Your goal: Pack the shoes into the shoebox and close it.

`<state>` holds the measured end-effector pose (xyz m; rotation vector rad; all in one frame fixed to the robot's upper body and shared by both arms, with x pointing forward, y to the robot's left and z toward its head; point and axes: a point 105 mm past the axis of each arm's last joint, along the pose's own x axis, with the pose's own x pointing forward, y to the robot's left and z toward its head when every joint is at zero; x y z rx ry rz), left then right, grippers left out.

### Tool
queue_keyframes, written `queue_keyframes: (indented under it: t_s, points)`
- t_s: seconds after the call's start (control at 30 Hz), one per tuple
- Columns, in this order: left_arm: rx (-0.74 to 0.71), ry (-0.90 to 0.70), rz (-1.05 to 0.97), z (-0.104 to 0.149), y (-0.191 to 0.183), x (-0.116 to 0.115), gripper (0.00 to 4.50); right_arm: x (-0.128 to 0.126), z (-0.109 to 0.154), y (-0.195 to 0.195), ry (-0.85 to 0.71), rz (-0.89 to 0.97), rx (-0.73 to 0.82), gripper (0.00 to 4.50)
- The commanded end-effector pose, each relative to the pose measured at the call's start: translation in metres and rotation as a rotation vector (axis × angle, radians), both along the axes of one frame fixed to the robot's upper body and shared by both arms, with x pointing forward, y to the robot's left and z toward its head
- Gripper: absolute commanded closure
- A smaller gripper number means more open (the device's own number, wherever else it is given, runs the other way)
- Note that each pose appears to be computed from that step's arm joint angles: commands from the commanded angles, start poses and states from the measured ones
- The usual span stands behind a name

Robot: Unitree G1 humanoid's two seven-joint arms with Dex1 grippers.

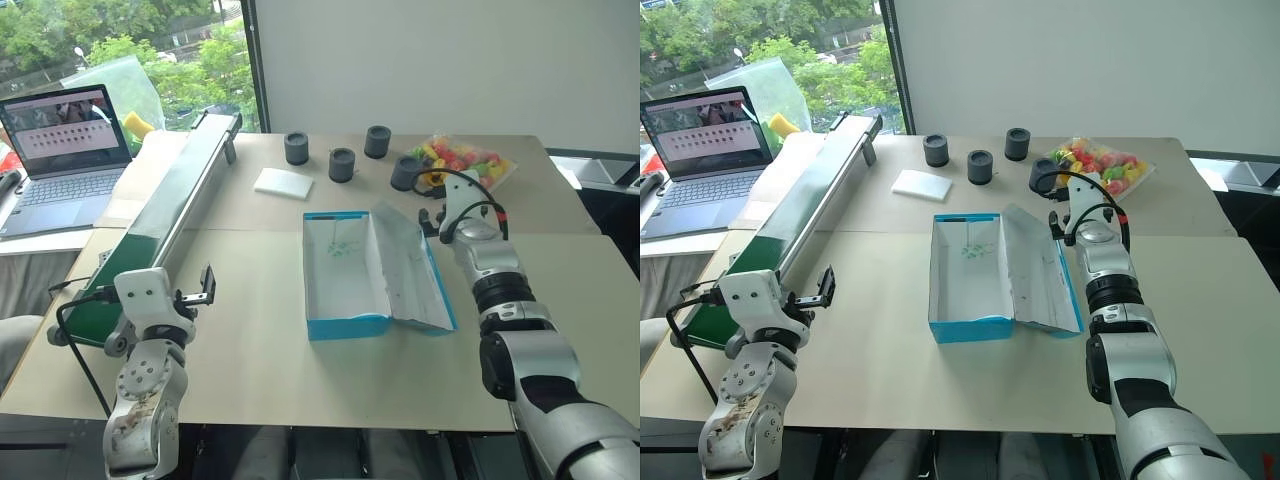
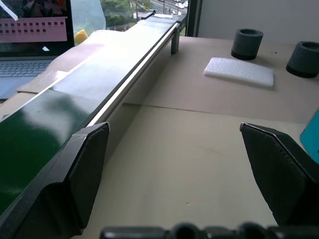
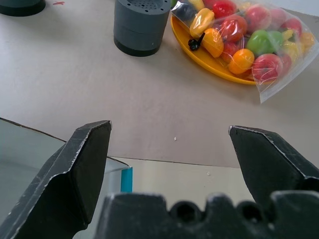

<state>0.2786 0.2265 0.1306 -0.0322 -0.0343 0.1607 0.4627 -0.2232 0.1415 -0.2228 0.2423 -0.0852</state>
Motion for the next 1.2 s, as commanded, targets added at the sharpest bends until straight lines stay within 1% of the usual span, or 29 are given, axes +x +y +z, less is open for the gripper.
queue_keyframes:
  t_s: [0.03,0.13,0.17,0.2,0.27,0.4,0.43,0.5,0.53,0.63,0.73,0.8,0.9,0.97,1.07,1.2]
  points:
    - [0.040,-0.029,0.008,0.010,0.003,-0.001,0.00,0.005,0.030,0.018,-0.119,0.080,-0.008,0.07]
    - [0.035,-0.005,0.026,0.004,0.008,0.000,0.00,0.001,0.044,0.061,-0.185,0.302,0.038,0.07]
    - [0.040,-0.001,0.026,0.005,0.010,-0.001,0.00,-0.009,0.056,0.090,-0.213,0.468,0.101,0.07]
    - [0.043,0.001,0.027,0.006,0.012,-0.003,0.00,-0.022,0.067,0.115,-0.236,0.627,0.148,0.07]
    - [0.055,0.015,0.036,0.006,0.021,-0.008,0.00,-0.051,0.084,0.149,-0.247,0.867,0.227,0.07]
    - [0.081,0.032,0.051,0.009,0.037,-0.013,0.00,-0.096,0.103,0.180,-0.213,1.159,0.290,0.07]
    - [0.087,0.031,0.057,0.011,0.042,-0.014,0.00,-0.111,0.105,0.190,-0.197,1.245,0.301,0.07]
    - [0.097,0.036,0.060,0.013,0.049,-0.016,0.00,-0.136,0.106,0.208,-0.167,1.373,0.296,0.07]
    - [0.102,0.038,0.060,0.014,0.051,-0.016,0.00,-0.143,0.104,0.216,-0.144,1.408,0.290,0.07]
    - [0.120,0.062,0.036,0.013,0.059,-0.022,0.00,-0.158,0.094,0.242,-0.120,1.456,0.260,0.07]
    - [0.153,0.085,0.022,0.018,0.076,-0.034,0.00,-0.147,0.069,0.259,-0.091,1.347,0.129,0.07]
    - [0.168,0.103,-0.008,0.022,0.087,-0.044,0.00,-0.141,0.058,0.260,-0.098,1.283,0.087,0.07]
    - [0.207,0.127,0.010,0.027,0.109,-0.056,0.00,-0.130,0.044,0.255,-0.104,1.170,0.037,0.07]
    - [0.220,0.147,0.009,0.031,0.120,-0.066,0.00,-0.127,0.037,0.253,-0.111,1.115,0.014,0.07]
    - [0.251,0.186,-0.005,0.033,0.130,-0.075,0.00,-0.124,0.031,0.250,-0.128,1.036,0.006,0.07]
    - [0.260,0.212,-0.001,0.031,0.139,-0.080,0.00,-0.119,0.028,0.247,-0.150,0.952,0.007,0.07]
